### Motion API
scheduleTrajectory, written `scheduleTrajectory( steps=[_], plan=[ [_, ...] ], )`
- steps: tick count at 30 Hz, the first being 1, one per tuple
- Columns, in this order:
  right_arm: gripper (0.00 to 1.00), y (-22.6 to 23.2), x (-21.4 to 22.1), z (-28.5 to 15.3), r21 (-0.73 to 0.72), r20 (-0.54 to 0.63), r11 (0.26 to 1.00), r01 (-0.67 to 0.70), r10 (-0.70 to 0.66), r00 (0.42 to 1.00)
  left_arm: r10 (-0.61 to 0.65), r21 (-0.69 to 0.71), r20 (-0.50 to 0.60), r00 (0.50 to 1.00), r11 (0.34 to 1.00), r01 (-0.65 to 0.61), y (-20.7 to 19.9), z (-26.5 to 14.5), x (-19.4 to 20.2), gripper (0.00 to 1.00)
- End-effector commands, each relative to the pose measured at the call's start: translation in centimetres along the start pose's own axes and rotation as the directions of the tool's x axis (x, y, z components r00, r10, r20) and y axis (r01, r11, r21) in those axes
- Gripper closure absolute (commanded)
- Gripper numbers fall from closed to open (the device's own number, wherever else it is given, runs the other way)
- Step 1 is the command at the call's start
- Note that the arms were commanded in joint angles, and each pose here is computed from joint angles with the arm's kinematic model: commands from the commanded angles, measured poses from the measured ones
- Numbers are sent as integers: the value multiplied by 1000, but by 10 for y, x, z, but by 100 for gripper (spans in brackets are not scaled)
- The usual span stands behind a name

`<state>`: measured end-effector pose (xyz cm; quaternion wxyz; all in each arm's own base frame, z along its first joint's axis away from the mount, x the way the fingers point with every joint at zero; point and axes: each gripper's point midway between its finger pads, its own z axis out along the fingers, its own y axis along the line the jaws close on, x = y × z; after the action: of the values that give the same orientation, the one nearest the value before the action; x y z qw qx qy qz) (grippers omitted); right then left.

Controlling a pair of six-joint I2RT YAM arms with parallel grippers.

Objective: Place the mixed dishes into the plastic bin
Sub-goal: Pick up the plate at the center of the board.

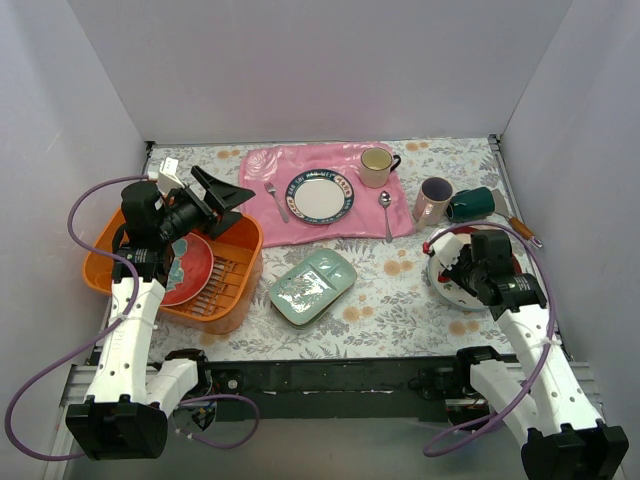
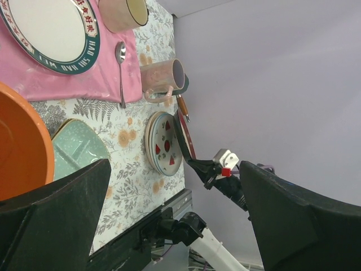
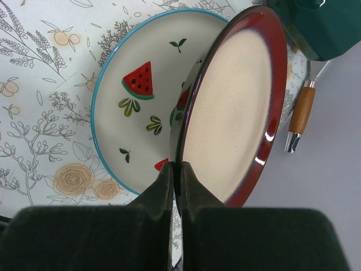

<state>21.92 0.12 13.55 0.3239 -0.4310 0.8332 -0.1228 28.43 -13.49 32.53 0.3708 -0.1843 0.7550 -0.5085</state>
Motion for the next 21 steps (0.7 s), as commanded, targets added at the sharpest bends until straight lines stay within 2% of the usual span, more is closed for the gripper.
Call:
scheduleTrajectory(
  steps=[1, 11, 12, 21],
  plan=[
    [99, -56, -44, -35, 206, 147, 979, 11, -42, 988, 29, 39, -2, 1000, 999, -29, -9, -5, 4, 2],
    [99, -50, -66, -58, 161, 251, 985, 56, -95, 963, -2, 51, -9, 1000, 999, 2, -10, -2, 3, 2],
    [99, -45, -70, -60, 134, 277, 988, 70, -105, 955, -1, 64, -43, 999, 998, 3, -15, 2, 13, 2],
    [99, -22, -87, -80, 70, 398, 981, 179, -192, 897, -35, 34, -123, 992, 999, 40, -26, 38, 46, 2]
  ],
)
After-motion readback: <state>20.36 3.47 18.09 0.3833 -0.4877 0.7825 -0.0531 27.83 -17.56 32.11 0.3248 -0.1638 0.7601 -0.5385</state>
